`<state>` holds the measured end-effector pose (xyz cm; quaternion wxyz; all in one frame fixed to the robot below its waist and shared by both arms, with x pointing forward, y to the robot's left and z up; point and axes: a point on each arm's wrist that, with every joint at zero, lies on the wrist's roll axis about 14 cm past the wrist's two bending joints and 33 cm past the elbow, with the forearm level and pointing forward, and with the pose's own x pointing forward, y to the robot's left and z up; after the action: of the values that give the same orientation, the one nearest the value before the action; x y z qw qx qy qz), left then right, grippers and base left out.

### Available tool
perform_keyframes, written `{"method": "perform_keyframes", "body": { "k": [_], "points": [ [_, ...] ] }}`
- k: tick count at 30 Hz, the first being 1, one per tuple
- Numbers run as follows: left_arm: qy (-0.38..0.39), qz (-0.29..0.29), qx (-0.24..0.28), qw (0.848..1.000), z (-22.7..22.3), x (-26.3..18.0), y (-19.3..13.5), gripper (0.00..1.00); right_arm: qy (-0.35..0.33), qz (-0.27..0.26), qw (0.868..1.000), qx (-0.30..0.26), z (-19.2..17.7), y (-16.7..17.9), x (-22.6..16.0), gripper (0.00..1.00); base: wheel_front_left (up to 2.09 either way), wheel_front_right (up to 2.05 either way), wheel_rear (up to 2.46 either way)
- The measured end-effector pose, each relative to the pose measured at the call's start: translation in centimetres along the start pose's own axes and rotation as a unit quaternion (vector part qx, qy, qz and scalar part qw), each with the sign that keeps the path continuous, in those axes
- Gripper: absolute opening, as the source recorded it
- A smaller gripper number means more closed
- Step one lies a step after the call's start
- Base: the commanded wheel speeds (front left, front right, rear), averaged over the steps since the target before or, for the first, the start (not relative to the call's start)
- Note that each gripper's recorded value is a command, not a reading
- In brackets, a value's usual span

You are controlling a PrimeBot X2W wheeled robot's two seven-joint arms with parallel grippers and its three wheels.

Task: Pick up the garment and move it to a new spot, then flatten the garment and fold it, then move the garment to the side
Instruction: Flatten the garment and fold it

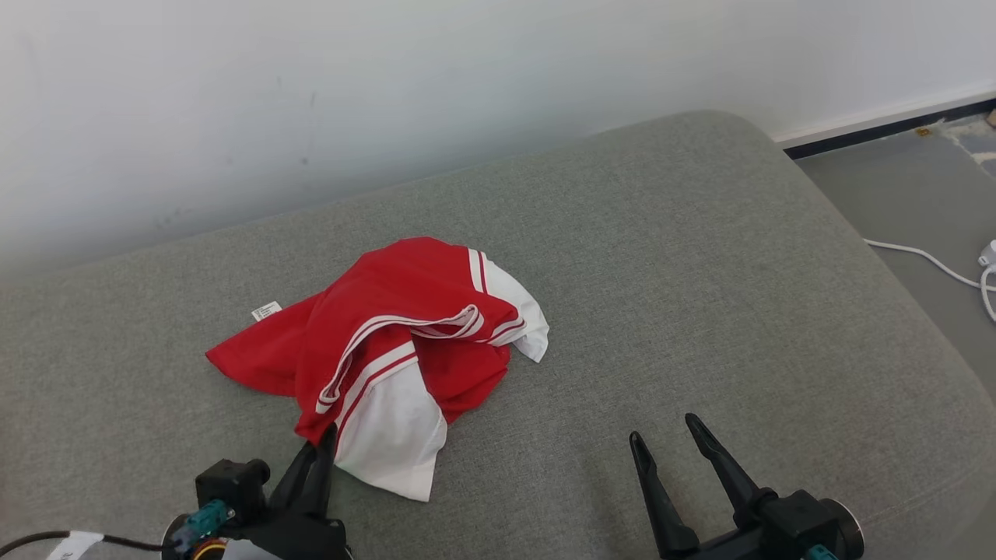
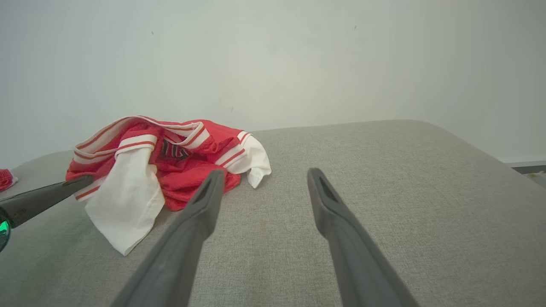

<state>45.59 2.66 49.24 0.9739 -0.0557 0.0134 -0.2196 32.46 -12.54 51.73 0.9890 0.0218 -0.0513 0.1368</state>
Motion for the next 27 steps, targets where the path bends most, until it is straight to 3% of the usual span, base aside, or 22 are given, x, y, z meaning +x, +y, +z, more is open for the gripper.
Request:
{"method": "perform_keyframes", "body": {
  "k": [8, 16, 23, 27],
  "points": [
    [-0.05, -0.081, -0.119, 0.988, 4.3, 1.7, -5.9, 0.0, -0.015, -0.01, 1.0, 0.01, 0.8, 0.2, -0.5, 1.0, 0.0, 0.0, 0.0],
    [-0.089, -0.207, -0.226, 0.948, 13.7, 3.9, -13.5, 0.0, -0.031, -0.039, 0.999, 0.009, 1.8, -0.9, -1.7, 1.0, 0.0, 0.0, 0.0],
    [-0.144, -0.295, -0.263, 0.907, 24.5, 4.5, -18.7, 0.0, -0.041, -0.061, 0.997, 0.011, 2.3, -1.6, -2.7, 1.0, 0.0, 0.0, 0.0],
    [-0.199, -0.332, -0.246, 0.889, 31.0, 3.6, -21.4, 0.0, -0.042, -0.068, 0.997, 0.013, 2.3, -1.7, -3.3, 1.0, 0.0, 0.0, 0.0]
  ]
}}
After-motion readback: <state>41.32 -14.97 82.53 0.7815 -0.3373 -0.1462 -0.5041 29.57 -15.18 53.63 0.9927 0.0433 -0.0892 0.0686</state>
